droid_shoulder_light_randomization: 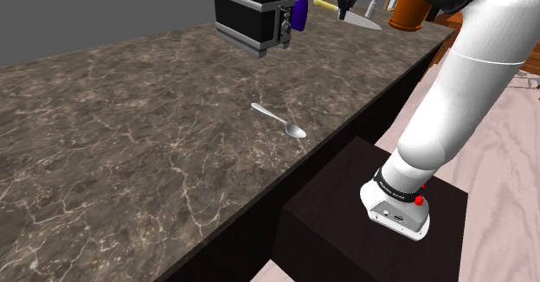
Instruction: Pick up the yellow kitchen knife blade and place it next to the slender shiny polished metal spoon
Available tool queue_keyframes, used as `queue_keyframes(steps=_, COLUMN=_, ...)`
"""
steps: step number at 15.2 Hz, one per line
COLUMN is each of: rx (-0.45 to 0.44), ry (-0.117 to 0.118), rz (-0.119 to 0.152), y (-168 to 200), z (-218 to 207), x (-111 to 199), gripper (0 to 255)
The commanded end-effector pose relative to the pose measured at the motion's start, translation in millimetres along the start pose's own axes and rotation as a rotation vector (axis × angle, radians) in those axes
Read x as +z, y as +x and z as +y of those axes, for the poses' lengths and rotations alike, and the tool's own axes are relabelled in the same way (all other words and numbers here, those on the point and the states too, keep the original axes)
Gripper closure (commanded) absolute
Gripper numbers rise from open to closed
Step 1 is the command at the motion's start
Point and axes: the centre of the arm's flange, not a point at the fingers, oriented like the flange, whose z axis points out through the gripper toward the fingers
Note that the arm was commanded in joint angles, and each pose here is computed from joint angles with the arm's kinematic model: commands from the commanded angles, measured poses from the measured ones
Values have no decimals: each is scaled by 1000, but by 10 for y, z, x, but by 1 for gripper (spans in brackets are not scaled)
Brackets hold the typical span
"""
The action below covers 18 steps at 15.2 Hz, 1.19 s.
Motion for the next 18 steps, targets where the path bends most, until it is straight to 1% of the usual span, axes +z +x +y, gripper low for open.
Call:
queue_keyframes(steps=1, rx=1, ry=-1, rz=-1, y=-12, z=-261, x=9, gripper=255)
queue_keyframes(steps=18, rx=1, ry=-1, rz=-1, y=-105, z=-2503, x=-5, gripper=255)
